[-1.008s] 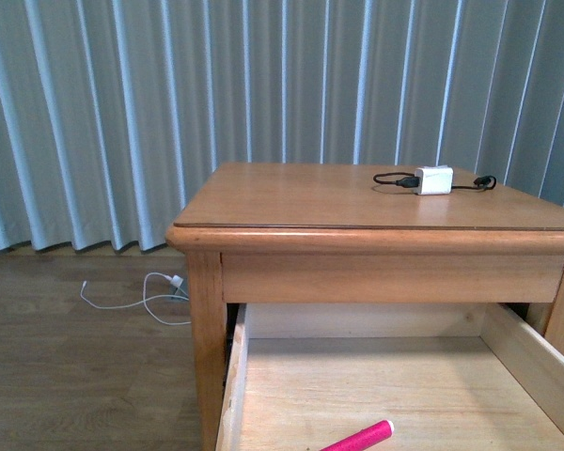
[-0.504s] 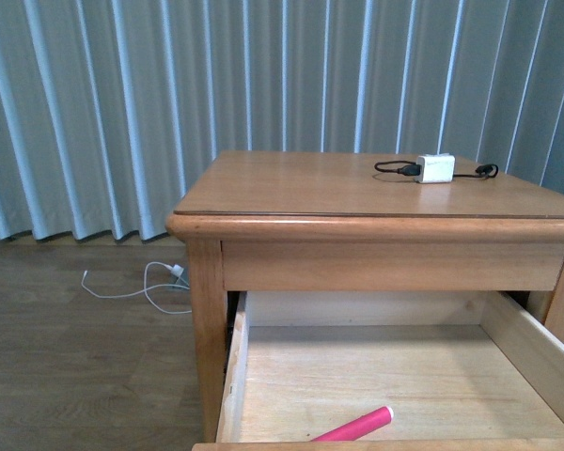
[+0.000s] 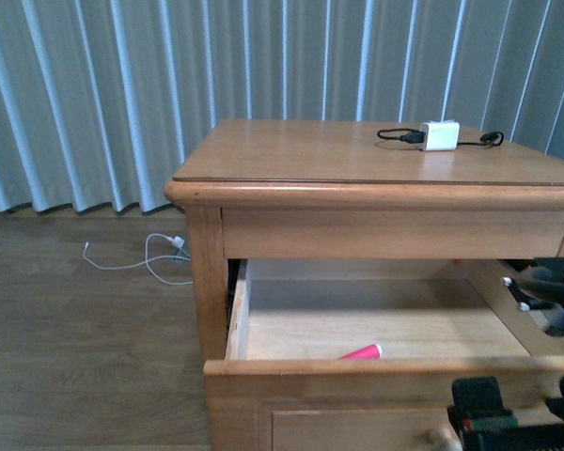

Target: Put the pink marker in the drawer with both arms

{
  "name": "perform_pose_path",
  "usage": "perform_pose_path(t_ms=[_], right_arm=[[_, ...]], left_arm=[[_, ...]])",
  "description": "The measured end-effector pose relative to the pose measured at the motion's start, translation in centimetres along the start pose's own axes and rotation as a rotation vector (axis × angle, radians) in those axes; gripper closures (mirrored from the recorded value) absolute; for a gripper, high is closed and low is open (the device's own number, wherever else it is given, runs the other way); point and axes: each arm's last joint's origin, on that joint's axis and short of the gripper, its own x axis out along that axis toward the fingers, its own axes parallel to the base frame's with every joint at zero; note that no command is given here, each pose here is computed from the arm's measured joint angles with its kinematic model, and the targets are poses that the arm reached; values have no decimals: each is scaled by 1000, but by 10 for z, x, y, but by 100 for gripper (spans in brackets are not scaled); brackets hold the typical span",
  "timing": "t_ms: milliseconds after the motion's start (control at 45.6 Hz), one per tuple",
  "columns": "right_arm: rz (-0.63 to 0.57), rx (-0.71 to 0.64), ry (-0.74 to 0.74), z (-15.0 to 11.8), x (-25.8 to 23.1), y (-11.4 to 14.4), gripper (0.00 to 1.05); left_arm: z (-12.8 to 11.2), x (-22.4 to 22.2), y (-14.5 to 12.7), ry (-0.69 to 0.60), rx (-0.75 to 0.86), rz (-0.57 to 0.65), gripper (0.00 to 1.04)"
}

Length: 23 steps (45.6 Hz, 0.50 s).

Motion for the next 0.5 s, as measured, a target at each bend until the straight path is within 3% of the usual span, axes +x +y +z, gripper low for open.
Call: perform_pose_path(t_ms=[504], right_arm=[[-37, 29, -169, 26, 68, 8, 9]], left_arm=[[0, 0, 0, 0, 0, 0, 6]])
